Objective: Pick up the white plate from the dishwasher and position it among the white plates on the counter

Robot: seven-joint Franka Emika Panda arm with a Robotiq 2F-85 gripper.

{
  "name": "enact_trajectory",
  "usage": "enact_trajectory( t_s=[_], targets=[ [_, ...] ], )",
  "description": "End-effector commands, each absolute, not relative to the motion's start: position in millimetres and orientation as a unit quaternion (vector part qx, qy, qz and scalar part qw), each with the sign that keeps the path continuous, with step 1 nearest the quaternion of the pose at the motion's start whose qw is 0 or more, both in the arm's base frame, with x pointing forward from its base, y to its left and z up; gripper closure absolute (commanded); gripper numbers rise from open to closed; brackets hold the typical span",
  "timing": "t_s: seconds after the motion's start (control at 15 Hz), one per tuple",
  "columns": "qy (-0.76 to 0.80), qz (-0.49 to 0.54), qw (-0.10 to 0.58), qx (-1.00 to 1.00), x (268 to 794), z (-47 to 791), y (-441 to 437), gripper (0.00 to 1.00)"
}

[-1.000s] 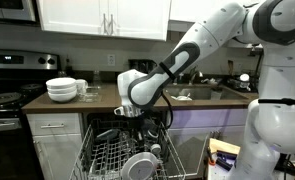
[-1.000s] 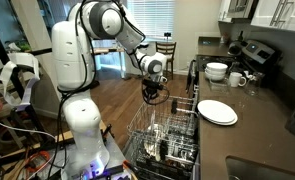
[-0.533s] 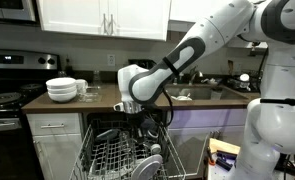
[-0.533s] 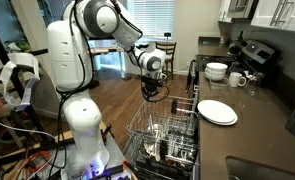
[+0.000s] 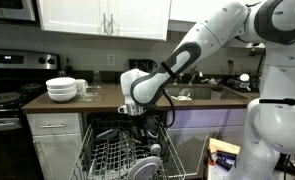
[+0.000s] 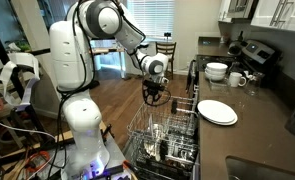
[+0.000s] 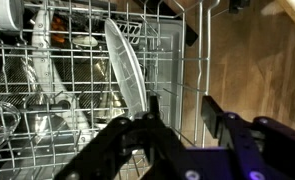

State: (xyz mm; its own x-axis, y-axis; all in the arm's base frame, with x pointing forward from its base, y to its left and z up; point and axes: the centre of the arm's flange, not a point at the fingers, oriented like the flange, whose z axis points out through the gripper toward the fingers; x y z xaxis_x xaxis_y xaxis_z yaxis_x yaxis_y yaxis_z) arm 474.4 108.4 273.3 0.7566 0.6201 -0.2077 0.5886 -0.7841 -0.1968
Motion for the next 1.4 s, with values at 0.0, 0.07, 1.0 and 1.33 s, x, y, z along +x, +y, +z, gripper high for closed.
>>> enact_trajectory(
  t_s=[0.0,0.07,1.0,1.33],
  targets=[
    [-0.333,0.138,0.054,-0.931,478.0,254.4,99.1,0.2],
    [-0.335,0.14,0.055,-0.93,478.7,249.3,97.6,0.14],
    [-0.444,0.122,0.053,-0.886,482.8,205.1,97.8,0.45],
    [-0.457,0.124,0.061,-0.879,482.1,196.4,96.9,0.54]
  ],
)
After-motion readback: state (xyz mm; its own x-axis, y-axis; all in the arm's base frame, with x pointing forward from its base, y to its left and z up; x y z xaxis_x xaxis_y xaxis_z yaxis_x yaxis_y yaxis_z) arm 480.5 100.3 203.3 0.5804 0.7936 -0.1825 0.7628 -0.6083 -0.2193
